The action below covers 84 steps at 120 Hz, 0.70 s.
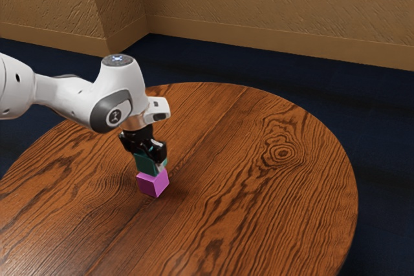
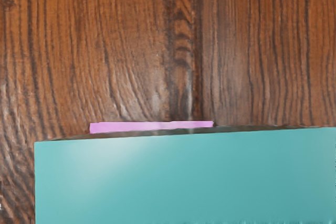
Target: Pick up the blue block with one arm, and put the blue block on the pink block with one arm
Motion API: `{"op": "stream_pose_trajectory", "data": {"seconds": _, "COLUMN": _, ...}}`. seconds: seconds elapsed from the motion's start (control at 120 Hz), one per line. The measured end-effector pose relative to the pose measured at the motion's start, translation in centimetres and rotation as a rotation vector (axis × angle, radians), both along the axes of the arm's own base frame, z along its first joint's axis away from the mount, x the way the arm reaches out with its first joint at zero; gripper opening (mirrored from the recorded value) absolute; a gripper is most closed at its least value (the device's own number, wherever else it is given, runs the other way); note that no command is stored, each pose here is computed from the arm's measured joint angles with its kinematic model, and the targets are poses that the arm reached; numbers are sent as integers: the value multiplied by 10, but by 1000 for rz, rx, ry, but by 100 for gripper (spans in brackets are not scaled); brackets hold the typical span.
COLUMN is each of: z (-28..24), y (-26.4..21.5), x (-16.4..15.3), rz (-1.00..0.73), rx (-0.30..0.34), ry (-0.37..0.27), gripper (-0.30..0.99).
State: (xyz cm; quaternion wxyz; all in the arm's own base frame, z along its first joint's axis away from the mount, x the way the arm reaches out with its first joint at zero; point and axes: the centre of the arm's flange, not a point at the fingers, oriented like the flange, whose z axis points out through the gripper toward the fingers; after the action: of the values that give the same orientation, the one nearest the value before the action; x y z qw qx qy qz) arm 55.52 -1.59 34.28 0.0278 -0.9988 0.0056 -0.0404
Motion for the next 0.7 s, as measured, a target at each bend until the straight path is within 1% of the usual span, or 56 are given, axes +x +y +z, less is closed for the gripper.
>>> {"op": "stream_pose_trajectory", "data": {"seconds": 0.25, "z": -3, "y": 0, "x": -10, "rz": 28, "rx": -2, "ry": 8, "gripper": 23}}
{"op": "stream_pose_trajectory", "data": {"seconds": 0.608, "z": -3, "y": 4, "x": -12, "rz": 57, "rx": -7, "ry": 10, "gripper": 24}}
{"op": "stream_pose_trajectory", "data": {"seconds": 0.7, "z": -3, "y": 4, "x": -12, "rz": 57, "rx": -14, "ry": 10, "gripper": 39}}
